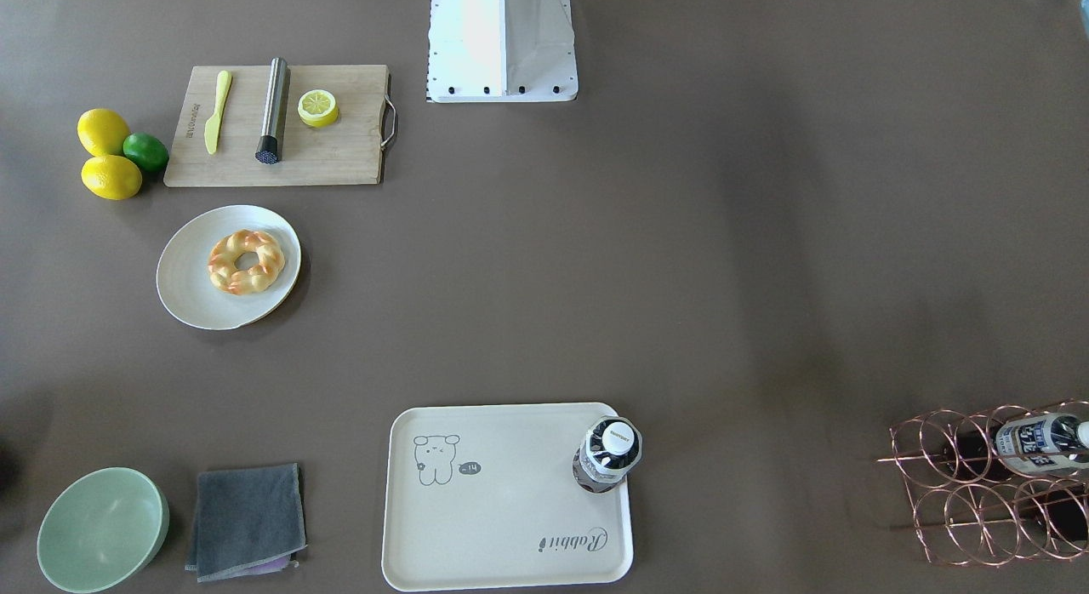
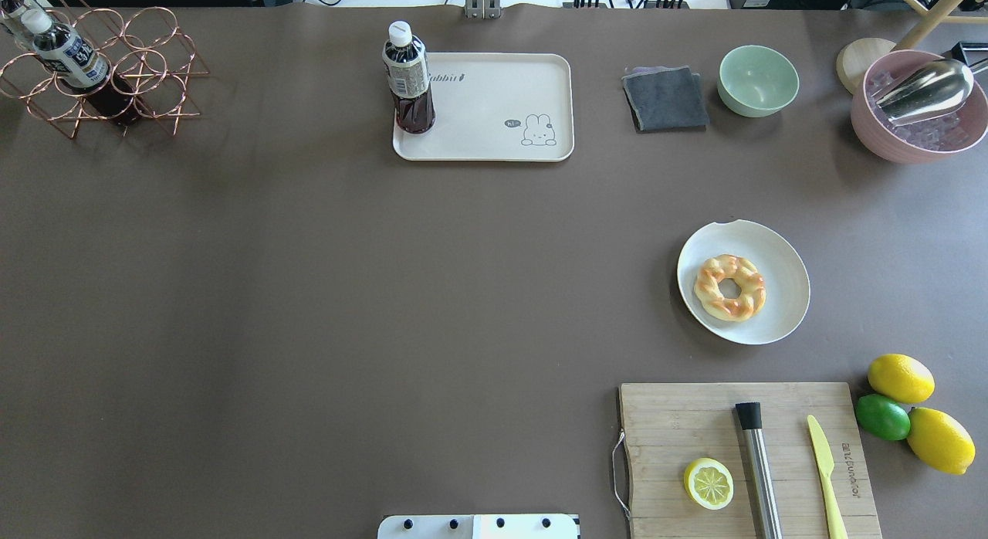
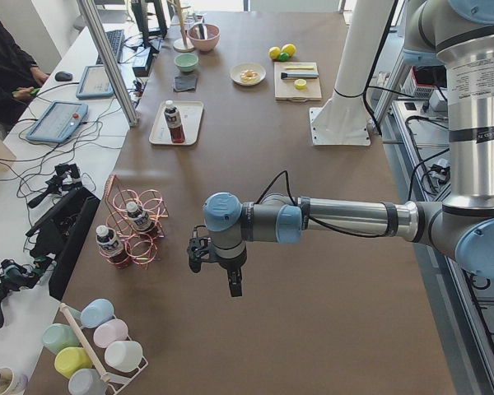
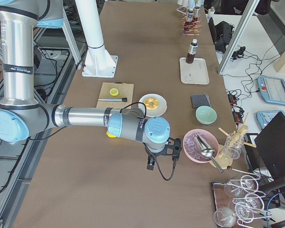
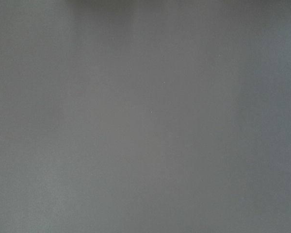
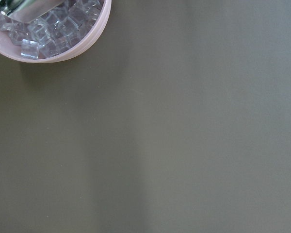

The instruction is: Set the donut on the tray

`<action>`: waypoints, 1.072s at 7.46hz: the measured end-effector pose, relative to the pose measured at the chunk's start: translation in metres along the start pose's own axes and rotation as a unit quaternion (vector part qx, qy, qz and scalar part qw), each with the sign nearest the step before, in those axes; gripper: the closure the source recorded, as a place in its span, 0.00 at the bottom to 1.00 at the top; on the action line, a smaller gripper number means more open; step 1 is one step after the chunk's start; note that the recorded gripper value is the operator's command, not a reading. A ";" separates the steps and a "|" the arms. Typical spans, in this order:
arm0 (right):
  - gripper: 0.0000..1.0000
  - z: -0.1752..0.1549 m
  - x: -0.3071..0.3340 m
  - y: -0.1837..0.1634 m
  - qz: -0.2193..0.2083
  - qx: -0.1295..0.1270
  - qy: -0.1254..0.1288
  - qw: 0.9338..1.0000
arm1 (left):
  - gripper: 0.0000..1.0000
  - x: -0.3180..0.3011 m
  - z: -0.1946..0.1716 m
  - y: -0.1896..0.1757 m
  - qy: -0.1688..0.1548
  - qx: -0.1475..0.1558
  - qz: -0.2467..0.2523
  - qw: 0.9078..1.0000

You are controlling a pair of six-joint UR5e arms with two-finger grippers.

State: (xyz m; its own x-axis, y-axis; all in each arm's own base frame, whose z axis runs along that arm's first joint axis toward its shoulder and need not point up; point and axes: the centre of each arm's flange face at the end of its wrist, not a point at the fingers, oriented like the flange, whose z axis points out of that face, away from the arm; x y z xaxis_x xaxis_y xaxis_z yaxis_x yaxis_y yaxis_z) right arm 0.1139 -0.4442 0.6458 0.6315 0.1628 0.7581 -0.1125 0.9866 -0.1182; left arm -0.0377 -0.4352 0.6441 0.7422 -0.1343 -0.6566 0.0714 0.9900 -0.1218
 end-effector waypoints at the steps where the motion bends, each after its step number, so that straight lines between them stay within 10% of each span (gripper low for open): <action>1: 0.00 -0.001 -0.001 -0.001 -0.002 0.001 0.001 1.000 | 0.02 -0.001 0.001 0.001 0.000 -0.001 -0.001 1.000; 6: 0.00 -0.012 -0.120 -0.004 -0.083 0.014 0.004 0.996 | 0.02 -0.001 0.001 0.002 0.000 -0.001 0.000 1.000; 8: 0.00 0.030 -0.180 -0.001 -0.096 0.007 0.011 0.995 | 0.02 -0.001 0.001 0.002 0.000 -0.001 0.000 1.000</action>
State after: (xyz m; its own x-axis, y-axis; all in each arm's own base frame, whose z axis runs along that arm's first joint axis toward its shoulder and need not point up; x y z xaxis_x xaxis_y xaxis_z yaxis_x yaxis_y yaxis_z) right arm -0.0230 -0.4751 0.5290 0.6586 -0.0291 0.7519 0.0018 0.9993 0.0371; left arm -0.0375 -0.4332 0.6450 0.7422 -0.1342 -0.6566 0.0706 0.9900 -0.1225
